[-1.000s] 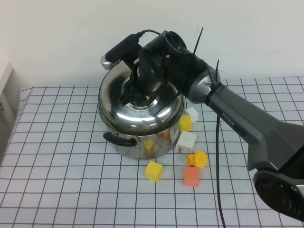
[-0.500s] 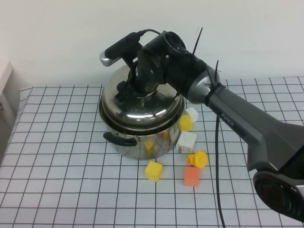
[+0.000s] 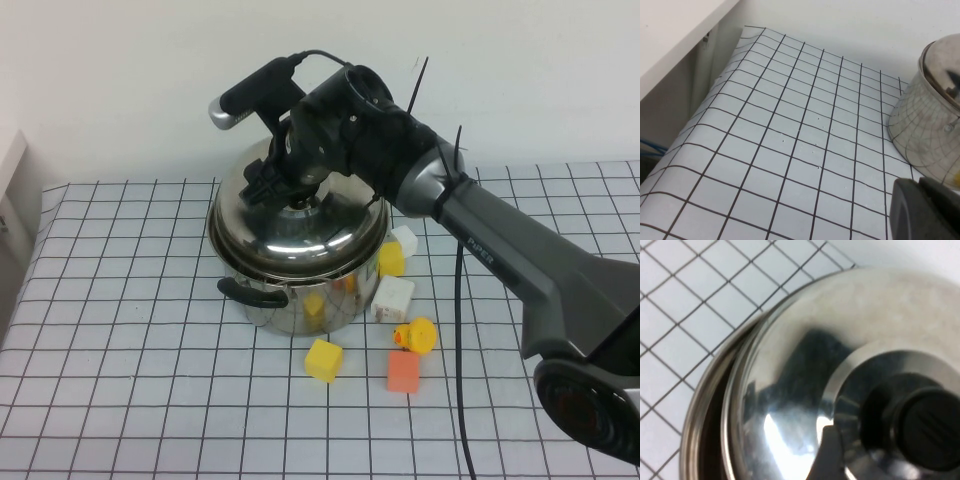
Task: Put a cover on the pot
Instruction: Place the pot lid on the pot
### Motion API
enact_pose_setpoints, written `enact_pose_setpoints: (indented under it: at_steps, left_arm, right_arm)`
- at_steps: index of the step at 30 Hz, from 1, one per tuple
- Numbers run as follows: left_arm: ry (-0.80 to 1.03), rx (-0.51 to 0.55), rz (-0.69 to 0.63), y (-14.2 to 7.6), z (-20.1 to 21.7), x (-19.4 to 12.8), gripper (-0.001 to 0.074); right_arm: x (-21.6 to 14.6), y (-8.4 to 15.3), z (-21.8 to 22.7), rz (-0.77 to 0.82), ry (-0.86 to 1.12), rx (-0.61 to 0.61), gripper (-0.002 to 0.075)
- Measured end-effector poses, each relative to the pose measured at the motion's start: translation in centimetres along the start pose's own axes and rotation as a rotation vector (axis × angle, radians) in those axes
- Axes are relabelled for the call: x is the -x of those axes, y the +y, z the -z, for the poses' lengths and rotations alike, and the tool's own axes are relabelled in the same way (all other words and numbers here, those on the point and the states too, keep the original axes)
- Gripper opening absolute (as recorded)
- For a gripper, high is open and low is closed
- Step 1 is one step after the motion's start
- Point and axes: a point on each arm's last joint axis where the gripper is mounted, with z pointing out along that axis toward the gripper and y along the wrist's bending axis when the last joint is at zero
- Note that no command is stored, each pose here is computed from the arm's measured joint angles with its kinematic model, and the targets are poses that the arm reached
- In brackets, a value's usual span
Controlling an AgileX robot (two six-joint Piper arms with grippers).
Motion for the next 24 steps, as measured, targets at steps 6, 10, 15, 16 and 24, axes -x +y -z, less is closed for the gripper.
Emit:
enact_pose_setpoints:
  at_steps: [6,10,15,16,24]
  left_arm:
    - [0.0,0.0,0.0,0.0,0.0,0.0,-0.0003]
    - [0.0,0.0,-0.004,0.0,0.0,0.0,-0.0003]
    - [0.0,0.0,-0.003,0.0,0.0,0.0,-0.0003]
    - [0.0,0.0,-0.003,0.0,0.0,0.0,-0.0003]
    - [0.0,0.0,-0.001,0.0,0.0,0.0,-0.0003]
  right_arm:
    - [0.0,-0.6,-0.2,-0.006,-0.012,-0.008,0.0571]
    - [-0.4,-0.6,-1.0,-0.006,0.001,-0.009,0.0571]
    - [-1.1,-0.3,-2.1,-0.002,0.024,-0.005,0.0545]
    - [-1.2,-0.2,-2.2,-0.003,0.022,-0.004,0.0531]
    - [-1.3,-0.4,-2.7,-0.005,0.009,-0.008,0.0352]
